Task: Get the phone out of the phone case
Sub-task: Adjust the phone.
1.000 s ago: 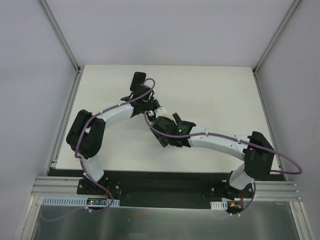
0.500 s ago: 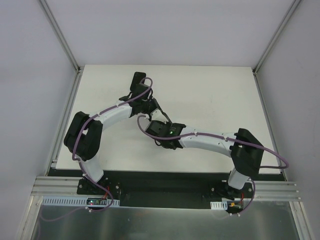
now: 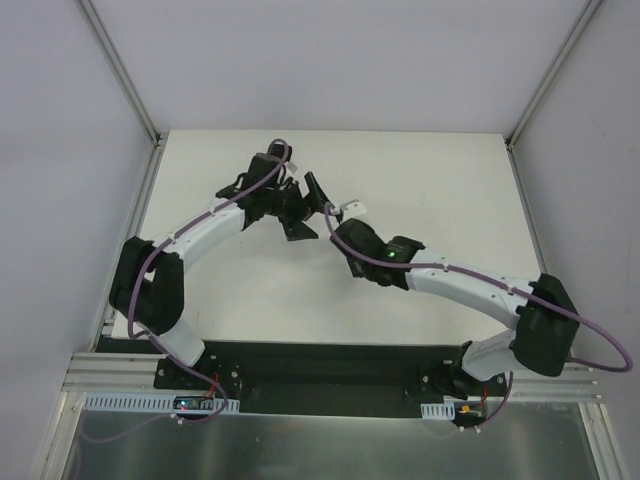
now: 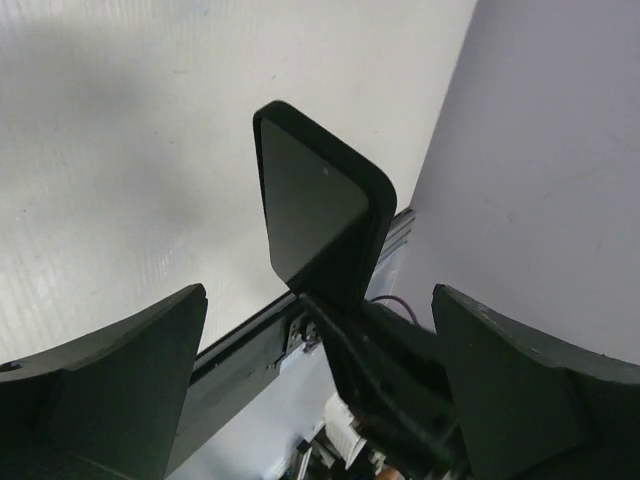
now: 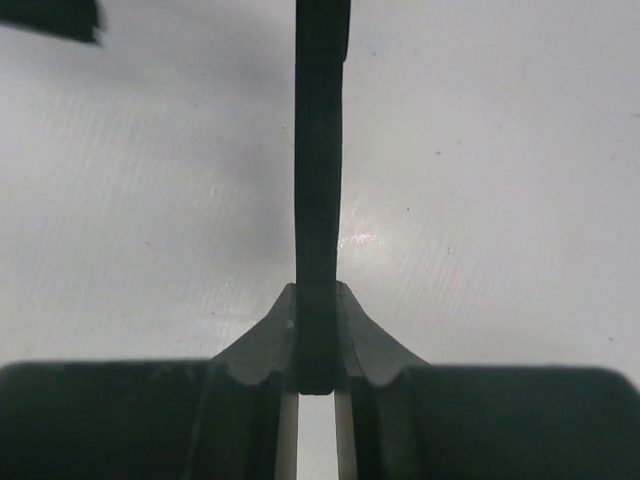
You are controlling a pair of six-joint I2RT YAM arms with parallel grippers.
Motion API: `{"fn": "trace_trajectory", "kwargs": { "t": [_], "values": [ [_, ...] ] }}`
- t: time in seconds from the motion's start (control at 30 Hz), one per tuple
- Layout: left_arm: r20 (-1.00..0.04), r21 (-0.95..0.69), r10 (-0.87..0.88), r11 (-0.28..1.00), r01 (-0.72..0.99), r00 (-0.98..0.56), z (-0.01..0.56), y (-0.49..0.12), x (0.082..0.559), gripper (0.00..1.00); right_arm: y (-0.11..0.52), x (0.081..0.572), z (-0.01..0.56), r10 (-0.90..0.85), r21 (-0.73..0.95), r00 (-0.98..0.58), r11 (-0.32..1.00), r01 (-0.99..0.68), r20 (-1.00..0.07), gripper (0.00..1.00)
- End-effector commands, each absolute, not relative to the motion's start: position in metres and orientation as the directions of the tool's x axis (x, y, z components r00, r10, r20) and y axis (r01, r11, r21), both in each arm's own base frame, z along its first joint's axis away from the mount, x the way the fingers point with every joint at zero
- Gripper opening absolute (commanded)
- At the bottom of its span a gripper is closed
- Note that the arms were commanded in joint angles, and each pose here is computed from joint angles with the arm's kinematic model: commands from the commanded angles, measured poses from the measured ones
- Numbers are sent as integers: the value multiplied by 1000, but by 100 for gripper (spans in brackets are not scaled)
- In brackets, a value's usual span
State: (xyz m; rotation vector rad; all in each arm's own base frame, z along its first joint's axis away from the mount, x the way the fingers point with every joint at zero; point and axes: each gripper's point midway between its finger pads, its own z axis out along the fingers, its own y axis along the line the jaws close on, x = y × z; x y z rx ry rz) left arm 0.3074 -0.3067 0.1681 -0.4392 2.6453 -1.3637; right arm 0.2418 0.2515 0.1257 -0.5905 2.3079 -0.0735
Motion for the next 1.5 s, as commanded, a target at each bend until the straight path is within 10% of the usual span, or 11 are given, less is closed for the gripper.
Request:
{"fn": "trace_trajectory", "kwargs": {
  "t": [0.0, 0.33, 1.07, 1.47],
  "values": [
    [-129, -884, -328, 466, -42, -936, 232, -278, 318, 94, 260, 242, 155, -175, 121, -664, 919, -375, -727, 1],
    [-340, -919, -239, 288, 268, -910, 266, -267, 290, 95, 270, 236, 246, 244, 716, -721, 517, -469, -648, 1],
    [-395, -899, -193, -119, 421, -898, 307, -276, 256, 88, 296, 224, 305, 270, 852, -808, 148, -502, -523, 1],
    [-367, -907, -205, -136, 398, -907, 308, -282, 267, 43, 305, 221, 301, 219, 885, -858, 85, -458, -465, 1]
  ]
}}
